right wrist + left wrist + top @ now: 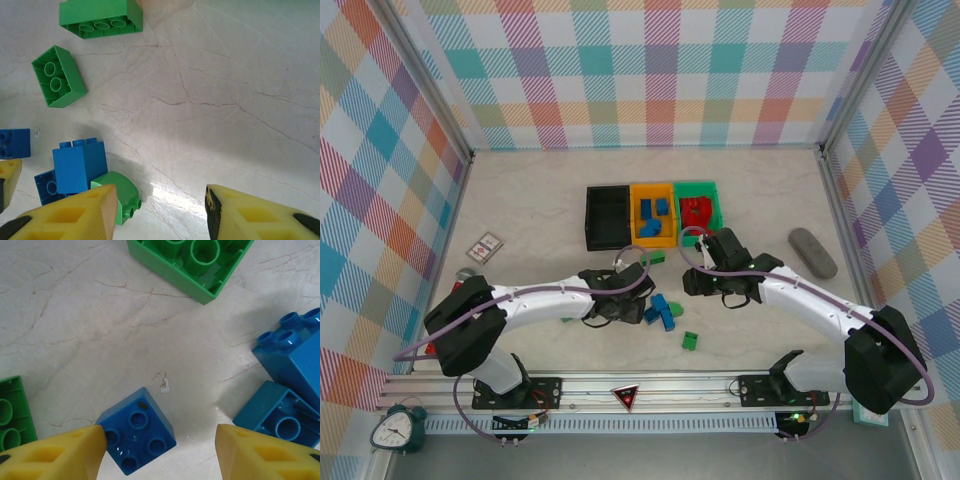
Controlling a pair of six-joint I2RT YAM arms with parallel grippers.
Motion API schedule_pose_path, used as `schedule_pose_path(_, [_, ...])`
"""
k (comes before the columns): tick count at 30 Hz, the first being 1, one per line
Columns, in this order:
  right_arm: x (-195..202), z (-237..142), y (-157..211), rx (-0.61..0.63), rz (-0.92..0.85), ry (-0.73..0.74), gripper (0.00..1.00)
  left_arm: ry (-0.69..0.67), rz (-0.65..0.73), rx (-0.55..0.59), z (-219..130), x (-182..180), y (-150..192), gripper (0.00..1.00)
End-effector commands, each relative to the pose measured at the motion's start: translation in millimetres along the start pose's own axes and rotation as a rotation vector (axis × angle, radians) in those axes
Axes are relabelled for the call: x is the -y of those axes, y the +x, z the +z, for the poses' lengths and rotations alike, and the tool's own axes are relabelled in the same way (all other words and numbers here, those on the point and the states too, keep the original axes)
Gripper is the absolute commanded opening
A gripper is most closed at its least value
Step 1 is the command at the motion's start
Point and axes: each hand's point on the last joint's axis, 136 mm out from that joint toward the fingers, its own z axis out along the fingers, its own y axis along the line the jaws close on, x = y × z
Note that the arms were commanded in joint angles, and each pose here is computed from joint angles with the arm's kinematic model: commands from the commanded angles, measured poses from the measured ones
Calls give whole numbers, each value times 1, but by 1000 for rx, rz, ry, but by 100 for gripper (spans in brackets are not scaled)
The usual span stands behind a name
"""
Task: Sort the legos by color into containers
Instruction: Pick up the lego from the middle-left of the table.
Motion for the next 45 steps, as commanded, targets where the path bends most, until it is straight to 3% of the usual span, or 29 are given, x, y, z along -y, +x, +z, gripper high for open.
schedule_pose_path(1, [-1,-2,1,15,6,-10,51,-35,29,-36,-1,-7,16,63])
schedule_pose_path(7, [-3,3,0,10,13,-23,51,-20,32,43,-17,4,5,64])
schedule_pose_path(15, [-2,3,2,7,11,-15,51,-118,-15,26,-5,-16,15,69])
schedule_pose_path(22, [-1,4,2,7,15,-17,51,-119,7,-30,13,-9,22,71])
schedule_pose_path(30, [3,2,5,7,14,1,51,-103,11,-28,17,-3,20,53])
schedule_pose_path(40, [1,2,6,10,25,-12,51,-29,27,19,0,15,-13,38])
schedule_pose_path(45, [2,-2,7,20,25,-9,51,-7,27,23,0,18,-25,35])
